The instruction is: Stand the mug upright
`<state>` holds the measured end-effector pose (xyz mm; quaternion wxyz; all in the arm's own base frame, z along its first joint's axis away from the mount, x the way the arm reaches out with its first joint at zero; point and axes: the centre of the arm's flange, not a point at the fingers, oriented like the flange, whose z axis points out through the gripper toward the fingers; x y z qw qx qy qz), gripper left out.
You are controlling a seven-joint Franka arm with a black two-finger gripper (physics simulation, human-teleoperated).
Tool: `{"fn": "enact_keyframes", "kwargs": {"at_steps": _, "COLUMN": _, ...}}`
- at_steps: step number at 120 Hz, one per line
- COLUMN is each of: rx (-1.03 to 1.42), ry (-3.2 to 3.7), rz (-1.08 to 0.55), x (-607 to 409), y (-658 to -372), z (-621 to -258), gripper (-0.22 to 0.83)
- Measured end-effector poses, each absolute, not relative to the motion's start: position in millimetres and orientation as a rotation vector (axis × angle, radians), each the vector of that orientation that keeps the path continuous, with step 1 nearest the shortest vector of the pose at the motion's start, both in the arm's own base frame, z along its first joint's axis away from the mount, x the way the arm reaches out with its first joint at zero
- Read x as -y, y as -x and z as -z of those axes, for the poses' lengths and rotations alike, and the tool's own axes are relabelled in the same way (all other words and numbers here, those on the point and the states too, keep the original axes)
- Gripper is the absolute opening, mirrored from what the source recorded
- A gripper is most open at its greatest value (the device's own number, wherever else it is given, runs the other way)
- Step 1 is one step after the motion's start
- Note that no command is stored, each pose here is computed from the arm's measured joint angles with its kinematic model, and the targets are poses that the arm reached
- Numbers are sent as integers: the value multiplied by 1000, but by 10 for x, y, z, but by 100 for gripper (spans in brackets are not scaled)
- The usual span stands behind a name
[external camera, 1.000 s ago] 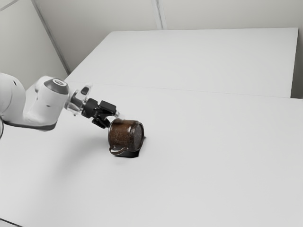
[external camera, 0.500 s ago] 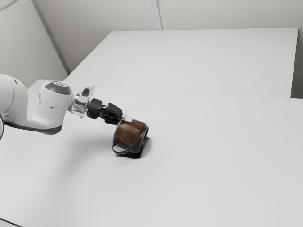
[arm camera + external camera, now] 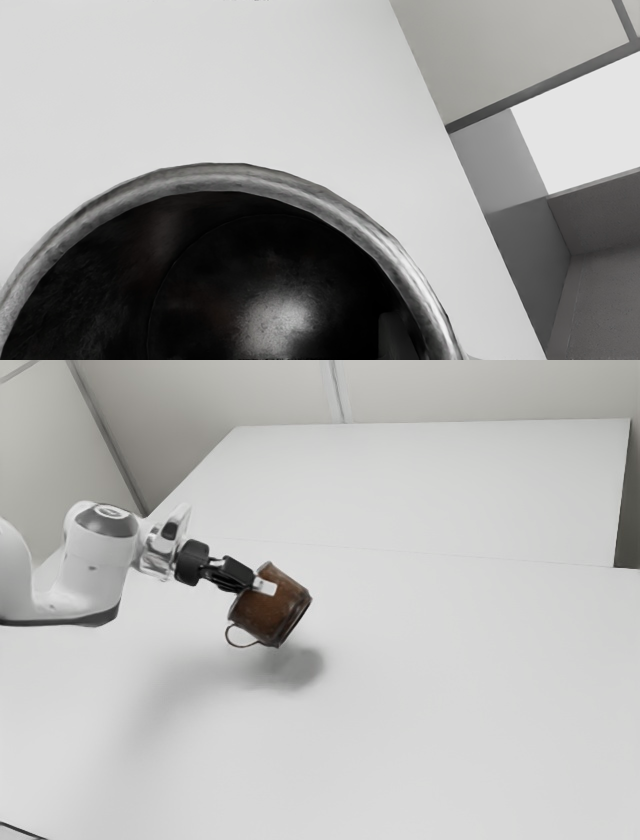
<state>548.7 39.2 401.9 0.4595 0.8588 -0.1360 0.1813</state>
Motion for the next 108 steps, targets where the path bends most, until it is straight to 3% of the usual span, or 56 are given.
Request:
{"fn": "enact_keyframes", "kwargs": {"at_steps": 26, "rx": 678, "ry": -2345, "rz": -389, "x": 125, "y": -5367, "z": -4772, "gripper": -16}}
{"fn": "enact_keyframes", "kwargs": {"at_steps": 53, "rx": 925, "ry": -2696, "rz": -171, "x": 431, "y": -5051, "z": -5098, "gripper": -16}}
{"fn": "enact_keyframes", "kwargs": {"at_steps": 68, "rx": 970, "ry": -2868, "rz": -77, "x": 548, "y": -4820, "z": -5093, "gripper": -16}}
{"fn": "enact_keyframes", "kwargs": {"at_steps": 79, "rx": 939, "ry": -2970, "rz": -48, "x": 532, "y": -4650, "z": -4893, "gripper": -16}}
{"fn": "enact_keyframes", "kwargs": {"at_steps": 108, "rx": 791, "ry": -3108, "rz": -147, "x": 480, "y": -4505, "z": -4355, "gripper": -15}}
